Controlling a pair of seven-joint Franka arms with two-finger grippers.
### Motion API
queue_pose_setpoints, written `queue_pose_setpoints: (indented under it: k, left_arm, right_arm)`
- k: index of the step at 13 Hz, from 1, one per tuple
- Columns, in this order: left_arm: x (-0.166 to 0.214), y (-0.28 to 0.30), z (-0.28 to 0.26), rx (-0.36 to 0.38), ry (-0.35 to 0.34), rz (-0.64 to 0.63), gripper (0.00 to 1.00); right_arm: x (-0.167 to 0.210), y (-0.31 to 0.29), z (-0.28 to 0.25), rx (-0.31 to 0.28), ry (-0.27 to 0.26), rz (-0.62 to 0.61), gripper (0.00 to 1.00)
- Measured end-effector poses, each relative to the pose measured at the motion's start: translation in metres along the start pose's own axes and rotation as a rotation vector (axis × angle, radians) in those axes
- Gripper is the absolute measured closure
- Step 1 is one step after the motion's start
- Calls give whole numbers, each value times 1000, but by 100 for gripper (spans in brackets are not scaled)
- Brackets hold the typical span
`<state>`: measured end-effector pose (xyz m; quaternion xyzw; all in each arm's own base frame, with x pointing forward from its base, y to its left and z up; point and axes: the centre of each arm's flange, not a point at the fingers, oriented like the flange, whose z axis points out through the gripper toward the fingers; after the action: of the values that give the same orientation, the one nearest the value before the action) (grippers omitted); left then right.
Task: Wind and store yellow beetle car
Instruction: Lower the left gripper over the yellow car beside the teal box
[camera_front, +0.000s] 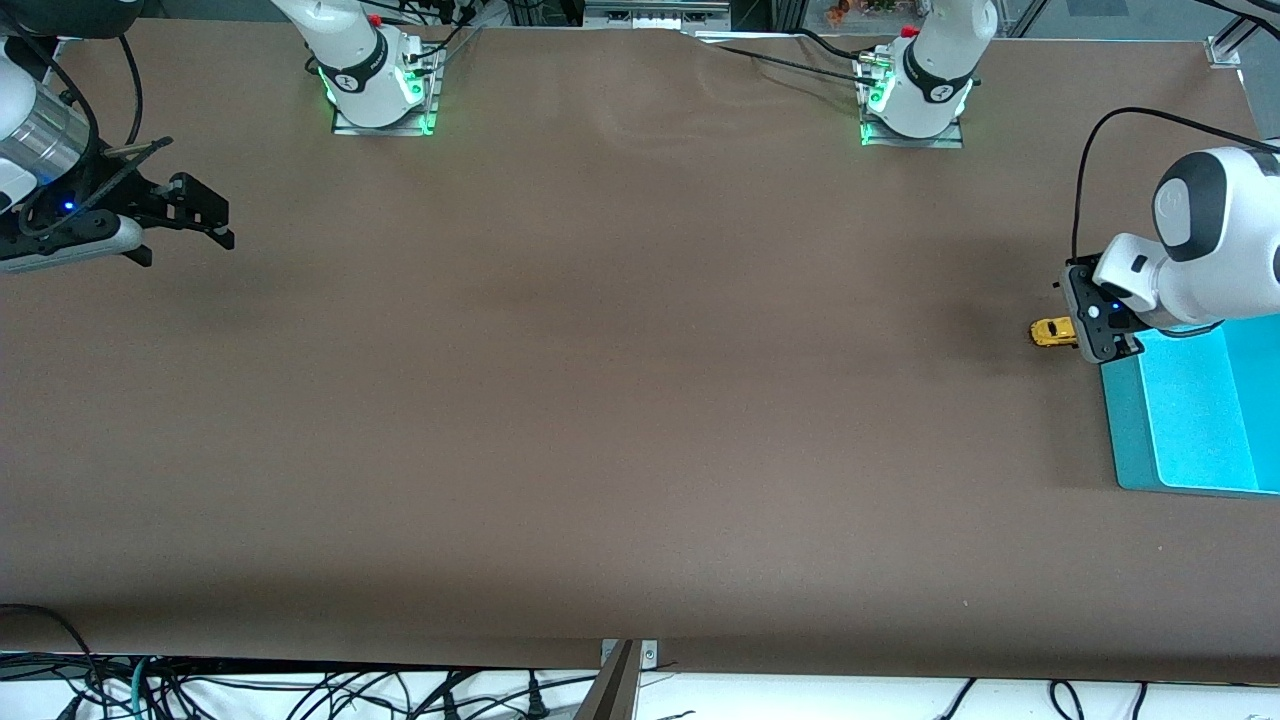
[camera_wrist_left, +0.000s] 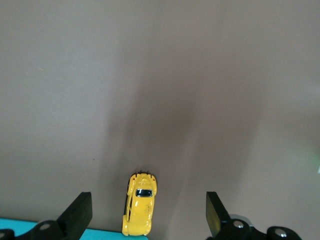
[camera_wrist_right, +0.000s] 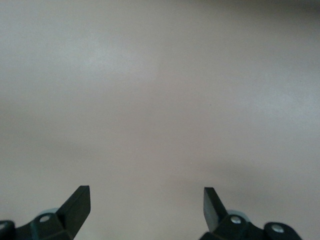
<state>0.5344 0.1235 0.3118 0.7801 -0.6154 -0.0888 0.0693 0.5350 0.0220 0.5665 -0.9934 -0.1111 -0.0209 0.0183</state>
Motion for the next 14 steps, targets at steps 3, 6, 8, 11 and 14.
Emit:
queue_pose_setpoints:
  k: [3,6,8,11,14]
  left_arm:
    - [-18,9,36,52,11,109,0]
    - [-39,17,66,81,19,167,0]
    - [-57,17,80,89,26,174,0]
    - [-72,13,103,98,35,158,0]
    - [-85,11,128,101,38,134,0]
  right_arm:
    - [0,0,0,0,0,0,0]
    - [0,0,0,0,0,-1,0]
    - [1,-4,-4,-2,7,-7,0]
    - [2,-4,-6,-2,10,-8,0]
    - [2,-2,-10,-3,14,-5,0]
